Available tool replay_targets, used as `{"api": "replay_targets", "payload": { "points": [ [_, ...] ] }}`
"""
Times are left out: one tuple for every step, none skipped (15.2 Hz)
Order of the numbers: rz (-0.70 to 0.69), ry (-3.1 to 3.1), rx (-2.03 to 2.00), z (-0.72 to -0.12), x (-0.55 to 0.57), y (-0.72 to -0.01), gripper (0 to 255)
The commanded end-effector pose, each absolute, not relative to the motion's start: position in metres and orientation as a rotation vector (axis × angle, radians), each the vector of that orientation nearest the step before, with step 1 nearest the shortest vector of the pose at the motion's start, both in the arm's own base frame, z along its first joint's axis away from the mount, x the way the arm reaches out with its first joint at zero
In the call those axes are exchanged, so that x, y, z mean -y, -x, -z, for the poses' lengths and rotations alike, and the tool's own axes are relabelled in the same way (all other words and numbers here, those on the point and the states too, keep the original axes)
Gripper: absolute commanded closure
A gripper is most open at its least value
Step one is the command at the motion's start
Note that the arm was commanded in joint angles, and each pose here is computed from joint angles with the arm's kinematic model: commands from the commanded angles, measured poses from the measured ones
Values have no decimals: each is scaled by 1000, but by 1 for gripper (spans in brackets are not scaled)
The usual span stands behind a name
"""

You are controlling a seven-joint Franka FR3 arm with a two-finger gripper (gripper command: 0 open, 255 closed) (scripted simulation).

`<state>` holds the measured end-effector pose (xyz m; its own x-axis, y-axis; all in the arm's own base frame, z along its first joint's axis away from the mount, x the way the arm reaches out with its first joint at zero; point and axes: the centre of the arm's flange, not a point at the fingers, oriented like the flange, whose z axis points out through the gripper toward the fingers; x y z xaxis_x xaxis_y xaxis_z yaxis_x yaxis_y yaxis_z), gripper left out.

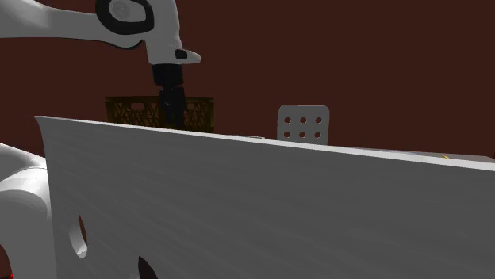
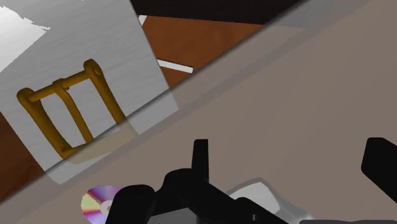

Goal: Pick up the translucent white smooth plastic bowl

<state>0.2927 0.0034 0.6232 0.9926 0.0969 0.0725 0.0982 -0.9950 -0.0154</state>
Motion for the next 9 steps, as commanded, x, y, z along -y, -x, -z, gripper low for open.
{"api": "replay_targets", "payload": {
  "points": [
    [112,3117,153,-623,-3,-293,0],
    [113,3132,198,-621,-11,-305,0],
    [114,3147,245,-619,-18,-316,0],
    [115,3160,292,-616,-26,-328,0],
    [115,3173,339,-614,-34,-339,0],
    [116,3186,386,-611,-42,-351,0],
    [117,3197,435,-608,-51,-361,0],
    [118,3208,483,-605,-60,-372,0],
    [118,3218,532,-602,-69,-382,0]
  ]
}}
